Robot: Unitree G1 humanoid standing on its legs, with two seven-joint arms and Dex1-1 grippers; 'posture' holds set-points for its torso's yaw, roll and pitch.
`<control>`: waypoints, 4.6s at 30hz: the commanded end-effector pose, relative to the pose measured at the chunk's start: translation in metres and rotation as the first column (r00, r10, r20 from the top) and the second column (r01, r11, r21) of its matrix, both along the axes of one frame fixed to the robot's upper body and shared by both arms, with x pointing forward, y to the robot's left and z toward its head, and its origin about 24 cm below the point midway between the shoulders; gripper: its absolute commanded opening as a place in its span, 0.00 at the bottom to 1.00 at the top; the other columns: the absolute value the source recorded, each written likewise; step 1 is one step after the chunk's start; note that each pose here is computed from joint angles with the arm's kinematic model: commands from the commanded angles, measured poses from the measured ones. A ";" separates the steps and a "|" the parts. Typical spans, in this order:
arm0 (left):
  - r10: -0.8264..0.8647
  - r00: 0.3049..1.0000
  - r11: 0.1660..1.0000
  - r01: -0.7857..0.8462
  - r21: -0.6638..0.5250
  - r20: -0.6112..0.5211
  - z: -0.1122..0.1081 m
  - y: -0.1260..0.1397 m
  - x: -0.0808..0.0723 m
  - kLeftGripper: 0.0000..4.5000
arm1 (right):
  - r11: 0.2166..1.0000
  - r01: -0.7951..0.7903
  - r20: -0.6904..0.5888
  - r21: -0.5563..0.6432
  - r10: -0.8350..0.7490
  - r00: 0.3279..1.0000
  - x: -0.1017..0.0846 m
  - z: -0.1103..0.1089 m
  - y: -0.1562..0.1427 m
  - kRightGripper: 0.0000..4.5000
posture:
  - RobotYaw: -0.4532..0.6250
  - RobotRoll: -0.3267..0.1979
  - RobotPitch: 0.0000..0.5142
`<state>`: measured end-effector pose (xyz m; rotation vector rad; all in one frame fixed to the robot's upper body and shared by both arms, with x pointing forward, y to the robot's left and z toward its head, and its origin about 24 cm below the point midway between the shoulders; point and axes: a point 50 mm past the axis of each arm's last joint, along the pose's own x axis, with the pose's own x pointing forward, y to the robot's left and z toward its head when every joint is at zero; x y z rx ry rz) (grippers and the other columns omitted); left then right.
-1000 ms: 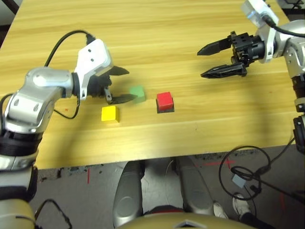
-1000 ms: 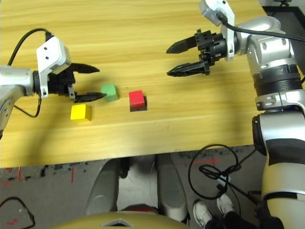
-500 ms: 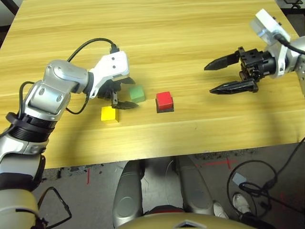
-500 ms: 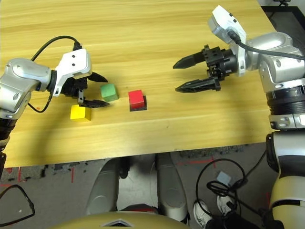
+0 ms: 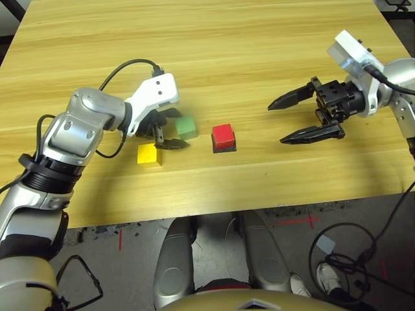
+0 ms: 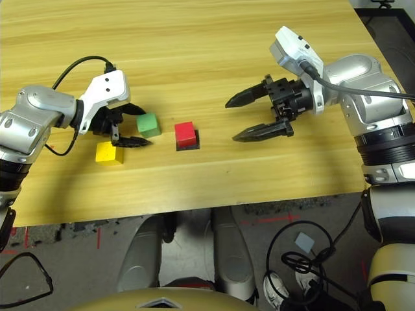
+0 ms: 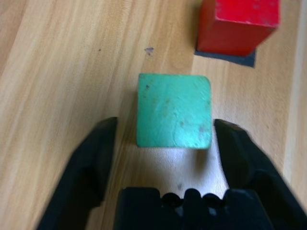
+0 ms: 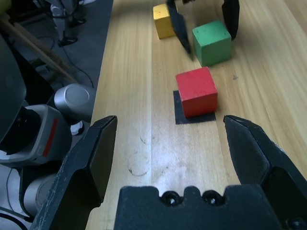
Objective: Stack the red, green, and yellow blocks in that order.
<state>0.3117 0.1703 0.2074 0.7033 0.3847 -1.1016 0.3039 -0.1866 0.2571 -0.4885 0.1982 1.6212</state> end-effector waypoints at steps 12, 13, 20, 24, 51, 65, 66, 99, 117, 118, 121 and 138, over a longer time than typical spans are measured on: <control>-0.050 0.994 0.998 0.046 0.042 0.092 0.077 -0.032 -0.026 0.46 | 1.000 0.014 0.002 -0.022 -0.014 1.000 0.002 -0.006 -0.005 1.00 | 0.62 0.70 0.63; -0.052 0.995 0.998 0.049 0.034 0.085 0.081 -0.037 -0.028 0.46 | 1.000 0.015 0.001 -0.022 -0.015 1.000 0.002 -0.007 -0.005 1.00 | 0.62 0.71 0.63; -0.055 0.998 0.998 0.055 -0.004 0.008 0.085 -0.062 -0.041 0.46 | 1.000 0.016 -0.004 -0.023 -0.016 1.000 0.002 -0.012 -0.004 1.00 | 0.62 0.74 0.64; -0.037 0.999 0.999 0.037 -0.013 -0.003 0.082 -0.070 -0.039 0.46 | 1.000 0.013 -0.007 -0.019 -0.013 1.000 0.002 -0.014 -0.002 1.00 | 0.61 0.74 0.64; -0.057 0.996 0.998 0.059 0.022 -0.074 0.037 -0.083 -0.033 0.46 | 0.999 0.032 -0.014 -0.013 -0.032 0.999 -0.002 -0.012 -0.001 1.00 | 0.56 0.72 0.68; -0.082 0.994 0.996 0.084 0.024 -0.077 0.034 -0.086 -0.036 0.46 | 0.999 0.049 -0.017 -0.009 -0.049 0.999 -0.003 -0.011 -0.003 1.00 | 0.55 0.72 0.69; -0.084 0.993 0.996 0.086 0.022 -0.078 0.034 -0.086 -0.036 0.46 | 0.999 0.050 -0.016 -0.009 -0.050 0.999 -0.003 -0.011 -0.003 1.00 | 0.56 0.72 0.69; -0.131 0.990 0.940 0.140 0.311 -0.050 0.046 0.041 -0.056 0.99 | 0.998 0.054 -0.010 -0.012 -0.054 0.999 0.005 -0.012 -0.004 1.00 | 0.63 0.73 0.65; 0.003 0.997 0.956 0.021 0.291 -0.083 0.003 0.045 -0.068 0.99 | 0.999 0.039 -0.007 -0.017 -0.039 0.999 0.007 -0.007 0.001 1.00 | 0.63 0.69 0.64; 0.014 0.998 0.957 0.007 0.288 -0.069 0.002 0.045 -0.067 0.95 | 0.999 0.039 -0.007 -0.017 -0.040 0.999 0.007 -0.007 0.000 1.00 | 0.63 0.69 0.64; 0.034 0.999 0.962 -0.023 0.272 -0.036 0.004 0.044 -0.065 0.78 | 0.999 0.042 -0.009 -0.018 -0.042 0.999 0.007 -0.007 0.000 1.00 | 0.63 0.69 0.64; 0.007 0.998 0.981 -0.019 0.193 0.061 0.101 -0.008 -0.055 0.46 | 0.998 0.050 -0.030 -0.030 -0.050 0.998 0.007 -0.018 -0.002 1.00 | 0.65 0.78 0.58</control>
